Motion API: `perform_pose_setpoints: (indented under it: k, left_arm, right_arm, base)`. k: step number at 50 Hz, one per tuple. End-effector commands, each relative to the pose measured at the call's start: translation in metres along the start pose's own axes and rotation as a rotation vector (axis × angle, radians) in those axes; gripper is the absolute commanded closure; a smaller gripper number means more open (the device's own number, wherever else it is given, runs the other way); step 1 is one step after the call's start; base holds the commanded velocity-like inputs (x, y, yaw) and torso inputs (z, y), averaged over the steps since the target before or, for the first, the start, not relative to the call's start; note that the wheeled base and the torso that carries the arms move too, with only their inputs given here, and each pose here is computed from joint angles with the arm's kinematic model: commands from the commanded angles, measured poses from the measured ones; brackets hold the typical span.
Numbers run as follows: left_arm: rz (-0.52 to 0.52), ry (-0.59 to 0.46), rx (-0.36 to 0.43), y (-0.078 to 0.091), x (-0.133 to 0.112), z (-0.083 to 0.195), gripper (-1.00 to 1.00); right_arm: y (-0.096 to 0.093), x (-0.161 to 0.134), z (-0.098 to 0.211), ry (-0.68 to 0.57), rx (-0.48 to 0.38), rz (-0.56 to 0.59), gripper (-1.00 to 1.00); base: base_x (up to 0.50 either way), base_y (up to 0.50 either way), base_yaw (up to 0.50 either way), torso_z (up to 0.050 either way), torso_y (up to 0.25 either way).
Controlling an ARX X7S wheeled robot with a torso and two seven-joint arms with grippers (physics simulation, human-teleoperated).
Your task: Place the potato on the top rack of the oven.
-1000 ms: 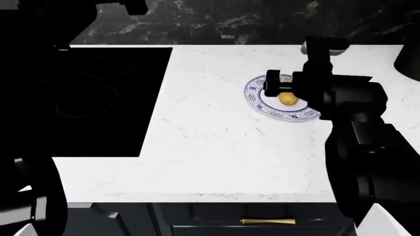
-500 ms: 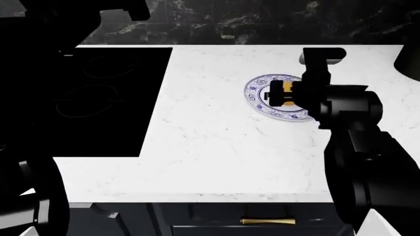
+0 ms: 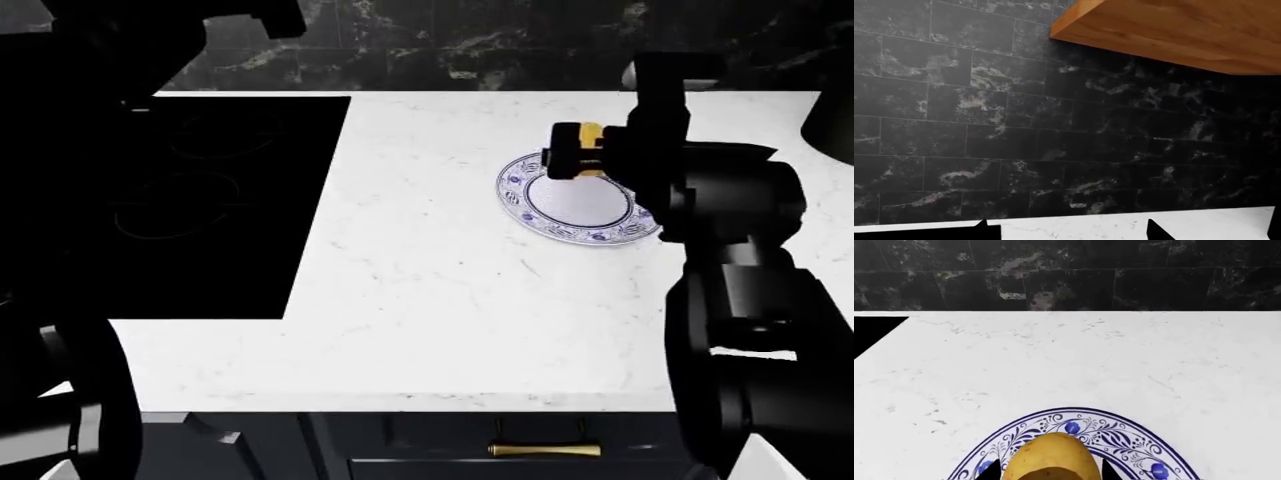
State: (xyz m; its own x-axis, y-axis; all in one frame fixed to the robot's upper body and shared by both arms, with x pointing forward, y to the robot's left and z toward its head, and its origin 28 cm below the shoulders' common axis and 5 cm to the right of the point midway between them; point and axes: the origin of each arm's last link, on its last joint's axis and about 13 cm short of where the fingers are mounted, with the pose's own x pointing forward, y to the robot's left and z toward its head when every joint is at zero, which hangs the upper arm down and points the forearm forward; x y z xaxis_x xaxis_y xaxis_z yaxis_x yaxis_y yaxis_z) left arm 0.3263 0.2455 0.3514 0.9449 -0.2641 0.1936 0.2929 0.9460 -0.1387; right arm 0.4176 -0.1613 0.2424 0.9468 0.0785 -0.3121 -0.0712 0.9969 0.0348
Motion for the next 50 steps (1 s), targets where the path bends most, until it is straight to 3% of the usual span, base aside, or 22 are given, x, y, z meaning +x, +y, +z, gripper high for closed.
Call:
perform_pose_setpoints:
  k: [1, 7, 15, 29, 41, 50]
  left_arm:
    - [0.004, -0.008, -0.001, 0.000, 0.002, 0.000, -1.00]
    - [0.000, -0.009, -0.001, 0.000, 0.006, -0.001, -1.00]
    - [-0.009, -0.015, -0.003, -0.001, 0.006, 0.000, -1.00]
    - [-0.008, -0.014, -0.007, -0.001, 0.006, -0.001, -1.00]
    - [-0.006, -0.014, -0.008, -0.002, 0.006, -0.002, -1.00]
    - [-0.007, -0.031, -0.032, -0.002, 0.007, -0.003, -1.00]
  right_arm:
    - [0.009, -0.030, 0.025, -0.168, 0.016, 0.052, 1.00]
    - [0.014, -0.056, 0.037, -0.297, 0.018, 0.057, 1.00]
    - [0.017, -0.075, 0.040, -0.359, 0.021, 0.041, 1.00]
    - [0.022, -0.090, 0.037, -0.426, 0.037, 0.028, 1.00]
    - [0.029, -0.100, 0.036, -0.494, -0.057, 0.009, 1.00]
    - [0.043, -0.119, 0.035, -0.606, 0.000, 0.063, 1.00]
  base:
    - [0.00, 0.00, 0.00, 0.000, 0.010]
    - [0.00, 0.00, 0.00, 0.000, 0.000]
    - [-0.04, 0.30, 0.00, 0.000, 0.000]
    - [-0.39, 0.22, 0.00, 0.000, 0.000]
    - [-0.44, 0.21, 0.08, 0.000, 0.000]
    - [-0.35, 0.00, -0.40, 0.000, 0.000]
